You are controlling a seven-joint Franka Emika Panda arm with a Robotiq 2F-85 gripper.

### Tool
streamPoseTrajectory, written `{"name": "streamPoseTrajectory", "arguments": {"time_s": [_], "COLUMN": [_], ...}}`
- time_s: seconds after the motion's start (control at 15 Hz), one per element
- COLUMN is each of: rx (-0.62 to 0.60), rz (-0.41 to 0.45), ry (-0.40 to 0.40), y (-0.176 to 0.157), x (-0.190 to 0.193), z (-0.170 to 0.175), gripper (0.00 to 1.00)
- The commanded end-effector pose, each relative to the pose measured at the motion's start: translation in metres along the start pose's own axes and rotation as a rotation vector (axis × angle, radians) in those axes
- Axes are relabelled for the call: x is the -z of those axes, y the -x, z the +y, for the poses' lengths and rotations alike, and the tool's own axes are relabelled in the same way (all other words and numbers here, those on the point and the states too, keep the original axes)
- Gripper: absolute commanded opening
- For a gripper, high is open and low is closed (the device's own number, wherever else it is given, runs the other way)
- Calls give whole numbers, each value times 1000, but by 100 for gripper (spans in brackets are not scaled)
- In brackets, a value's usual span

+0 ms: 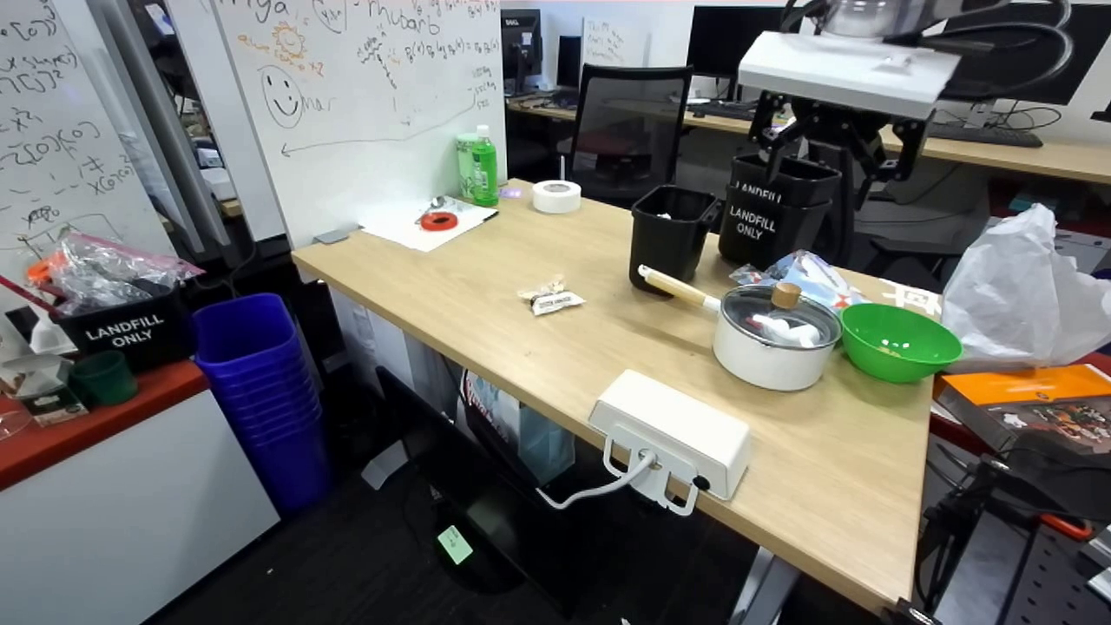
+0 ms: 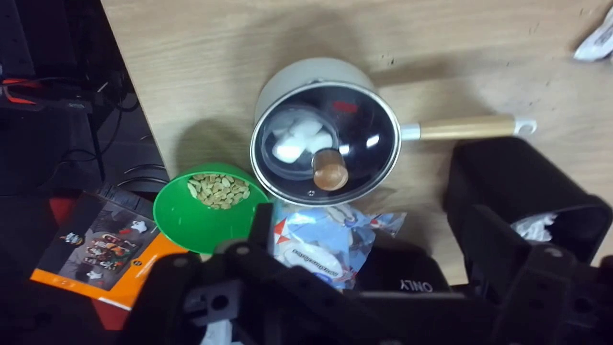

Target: Uncover the white pot

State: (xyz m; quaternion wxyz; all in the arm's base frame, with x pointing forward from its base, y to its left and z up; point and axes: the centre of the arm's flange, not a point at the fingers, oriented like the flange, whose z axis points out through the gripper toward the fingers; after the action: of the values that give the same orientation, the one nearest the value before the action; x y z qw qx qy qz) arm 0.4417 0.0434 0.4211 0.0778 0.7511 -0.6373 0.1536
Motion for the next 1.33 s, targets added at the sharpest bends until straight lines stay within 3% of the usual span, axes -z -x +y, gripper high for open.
{"name": "streamPoseTrajectory", "arguments": {"time_s": [0.0,0.07,0.13,0.73,1.27], "rx": [-148,-203,-132,-194,-251], "rz": [68,66,54,58,-105], "ry": [90,107,60,90,194], "y": [-7,-10,-9,-12,-45], "x": [-21,-24,-21,-25,-61], "z": [-28,-32,-13,-23,-28], "gripper": [100,100,100,100,100]}}
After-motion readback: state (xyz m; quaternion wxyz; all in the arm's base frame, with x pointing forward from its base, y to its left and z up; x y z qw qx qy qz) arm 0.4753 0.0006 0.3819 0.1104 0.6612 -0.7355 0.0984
